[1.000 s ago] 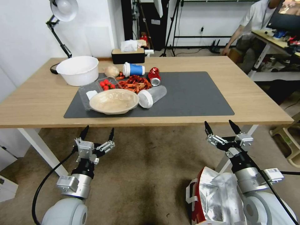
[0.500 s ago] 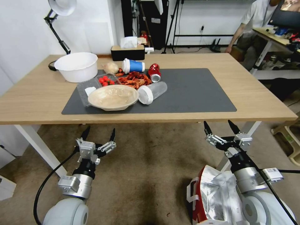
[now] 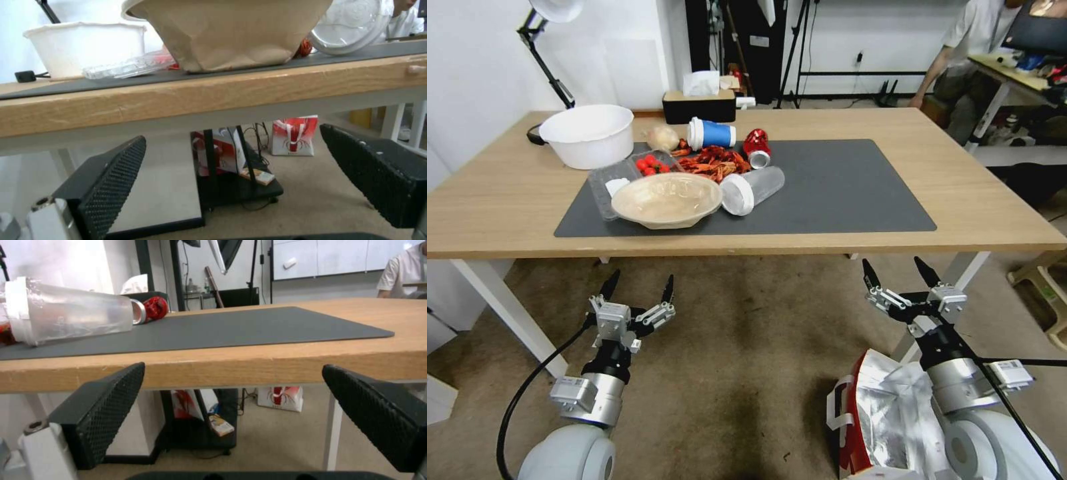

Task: Pick up the food delivery bag from the floor and place it on the table.

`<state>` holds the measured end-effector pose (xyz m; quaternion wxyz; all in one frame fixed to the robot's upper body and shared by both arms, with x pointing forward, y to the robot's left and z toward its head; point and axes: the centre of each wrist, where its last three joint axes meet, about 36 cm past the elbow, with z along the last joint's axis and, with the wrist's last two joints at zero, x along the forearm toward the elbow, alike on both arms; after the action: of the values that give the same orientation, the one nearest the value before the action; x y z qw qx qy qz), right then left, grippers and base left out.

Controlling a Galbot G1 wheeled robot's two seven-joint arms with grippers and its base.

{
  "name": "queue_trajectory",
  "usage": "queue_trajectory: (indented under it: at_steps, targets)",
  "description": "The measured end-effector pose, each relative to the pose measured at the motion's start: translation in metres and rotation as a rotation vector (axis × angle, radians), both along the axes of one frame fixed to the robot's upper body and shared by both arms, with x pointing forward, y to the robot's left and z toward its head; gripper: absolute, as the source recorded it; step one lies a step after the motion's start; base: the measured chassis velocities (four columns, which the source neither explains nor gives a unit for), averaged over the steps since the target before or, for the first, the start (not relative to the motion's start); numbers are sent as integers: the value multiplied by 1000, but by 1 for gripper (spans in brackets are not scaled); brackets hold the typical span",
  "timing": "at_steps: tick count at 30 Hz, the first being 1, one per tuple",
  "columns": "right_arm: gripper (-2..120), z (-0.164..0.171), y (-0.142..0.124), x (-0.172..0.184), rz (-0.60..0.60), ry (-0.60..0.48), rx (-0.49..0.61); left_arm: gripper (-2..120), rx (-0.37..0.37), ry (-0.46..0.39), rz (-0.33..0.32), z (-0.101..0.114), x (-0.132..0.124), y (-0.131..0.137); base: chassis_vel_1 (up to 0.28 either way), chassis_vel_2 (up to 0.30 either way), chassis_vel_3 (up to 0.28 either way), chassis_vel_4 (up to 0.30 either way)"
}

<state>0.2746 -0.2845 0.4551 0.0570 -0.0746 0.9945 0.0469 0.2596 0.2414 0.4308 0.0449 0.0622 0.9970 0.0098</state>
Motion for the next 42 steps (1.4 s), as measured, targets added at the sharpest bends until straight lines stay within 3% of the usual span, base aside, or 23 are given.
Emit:
queue_trajectory:
  at_steps: [42]
  targets:
    - [100, 3, -3, -3, -11, -8, 2, 98, 6, -4, -9, 0, 0, -2, 0, 0, 0, 0]
